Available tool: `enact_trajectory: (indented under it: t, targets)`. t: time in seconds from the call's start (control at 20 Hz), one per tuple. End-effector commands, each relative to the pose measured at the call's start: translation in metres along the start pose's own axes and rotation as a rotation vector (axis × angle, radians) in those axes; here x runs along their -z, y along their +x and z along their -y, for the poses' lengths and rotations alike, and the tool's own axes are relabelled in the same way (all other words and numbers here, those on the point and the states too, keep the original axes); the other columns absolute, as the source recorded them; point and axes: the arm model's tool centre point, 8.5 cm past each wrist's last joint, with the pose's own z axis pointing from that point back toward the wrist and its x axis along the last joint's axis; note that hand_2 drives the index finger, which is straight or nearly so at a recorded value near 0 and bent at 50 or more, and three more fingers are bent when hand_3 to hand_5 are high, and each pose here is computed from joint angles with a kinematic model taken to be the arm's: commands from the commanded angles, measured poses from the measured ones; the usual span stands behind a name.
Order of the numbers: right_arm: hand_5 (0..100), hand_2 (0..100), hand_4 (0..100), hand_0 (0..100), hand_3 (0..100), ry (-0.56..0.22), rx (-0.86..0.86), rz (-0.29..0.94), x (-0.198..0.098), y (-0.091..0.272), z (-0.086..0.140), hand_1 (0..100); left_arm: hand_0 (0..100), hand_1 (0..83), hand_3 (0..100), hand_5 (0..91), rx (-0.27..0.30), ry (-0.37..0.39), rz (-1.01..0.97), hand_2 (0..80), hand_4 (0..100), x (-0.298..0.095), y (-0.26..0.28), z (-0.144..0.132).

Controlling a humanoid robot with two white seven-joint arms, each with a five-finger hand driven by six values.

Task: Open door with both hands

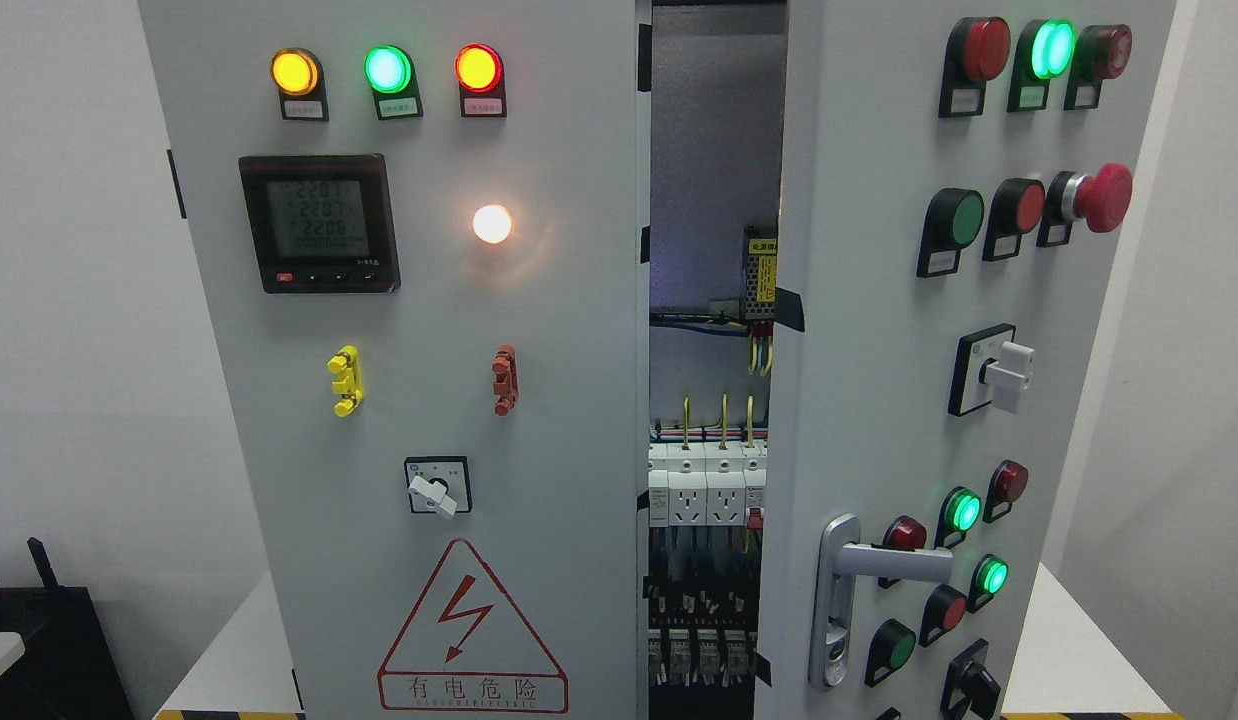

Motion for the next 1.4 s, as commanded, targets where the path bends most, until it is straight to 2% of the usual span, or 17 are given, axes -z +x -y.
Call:
enact_trajectory:
  t: [0.0,0.15,0.3,0.55,1.0,1.15,1.35]
  targets:
    - [0,0,0,0,0,0.0,0.0,-0.002,0.0,0.0,0.0,0,0,0.0,0,0.0,0.095,-0.117,0.214,0.0,4,-0.015,0.088,-0.005]
    - [0,0,0,0,0,0.0,0.0,-0.002,0.0,0.0,0.0,0,0,0.0,0,0.0,0.127,-0.133,0.268,0.0,4,-0.018,0.104,-0.014]
    - [0,0,0,0,0,0.0,0.0,-0.002,0.0,0.0,0.0,0,0,0.0,0,0.0,0.111,-0.147,0.273,0.0,4,-0.019,0.119,-0.032]
    - [0,0,0,0,0,0.0,0.0,0.0,0.0,0.0,0.0,0,0,0.0,0,0.0,0.123,-0.155,0.301,0.0,4,-0.017,0.146,-0.054]
    - [0,0,0,0,0,0.0,0.0,0.0,0.0,0.0,0.0,0,0,0.0,0,0.0,0.144,-0.183,0.393,0.0,4,-0.009,0.194,-0.066]
    - [0,0,0,0,0,0.0,0.0,-0.002,0.0,0.0,0.0,0,0,0.0,0,0.0,0.117,-0.195,0.406,0.0,4,-0.009,0.213,-0.077]
    - [0,0,0,0,0,0.0,0.0,-0.002,0.0,0.0,0.0,0,0,0.0,0,0.0,0.12,-0.221,0.433,0.0,4,-0.015,0.233,-0.084]
